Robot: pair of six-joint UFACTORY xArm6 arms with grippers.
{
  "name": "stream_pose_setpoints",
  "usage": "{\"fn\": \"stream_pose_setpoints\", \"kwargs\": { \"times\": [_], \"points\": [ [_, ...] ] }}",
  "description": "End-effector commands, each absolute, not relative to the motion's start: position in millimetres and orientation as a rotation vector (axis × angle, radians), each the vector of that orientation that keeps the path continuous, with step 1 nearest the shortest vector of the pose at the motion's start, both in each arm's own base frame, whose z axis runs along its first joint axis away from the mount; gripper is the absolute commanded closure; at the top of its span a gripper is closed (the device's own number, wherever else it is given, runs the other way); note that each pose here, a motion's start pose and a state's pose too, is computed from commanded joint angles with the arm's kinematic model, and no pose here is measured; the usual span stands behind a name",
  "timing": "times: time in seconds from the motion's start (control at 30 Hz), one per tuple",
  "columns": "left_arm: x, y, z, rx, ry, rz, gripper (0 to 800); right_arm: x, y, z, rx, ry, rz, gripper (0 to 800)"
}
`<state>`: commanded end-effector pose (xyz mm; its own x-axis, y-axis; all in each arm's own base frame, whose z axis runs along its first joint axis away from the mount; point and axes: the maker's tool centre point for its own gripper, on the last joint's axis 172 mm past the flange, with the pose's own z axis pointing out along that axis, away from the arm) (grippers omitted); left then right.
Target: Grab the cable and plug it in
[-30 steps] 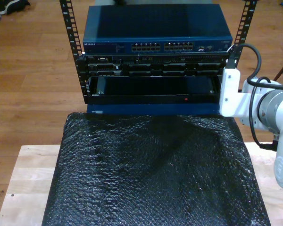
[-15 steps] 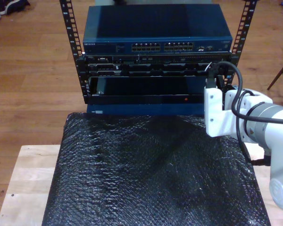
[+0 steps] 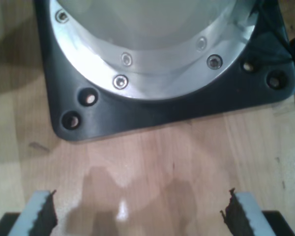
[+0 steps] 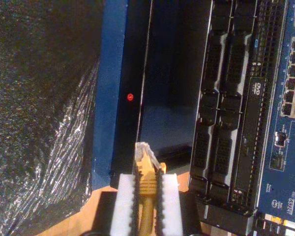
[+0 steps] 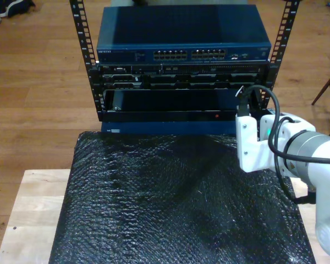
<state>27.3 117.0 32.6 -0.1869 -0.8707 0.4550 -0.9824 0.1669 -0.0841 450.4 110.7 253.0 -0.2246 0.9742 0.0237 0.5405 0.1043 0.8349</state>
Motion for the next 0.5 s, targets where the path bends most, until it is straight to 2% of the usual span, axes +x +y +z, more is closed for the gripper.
{"fn": "stream_pose_setpoints", "kwargs": {
  "times": [0.5],
  "points": [
    [27,117,33,1.776,-2.147,0.524,0,467,97,263,1.441,1.703,1.134,800]
  ]
}}
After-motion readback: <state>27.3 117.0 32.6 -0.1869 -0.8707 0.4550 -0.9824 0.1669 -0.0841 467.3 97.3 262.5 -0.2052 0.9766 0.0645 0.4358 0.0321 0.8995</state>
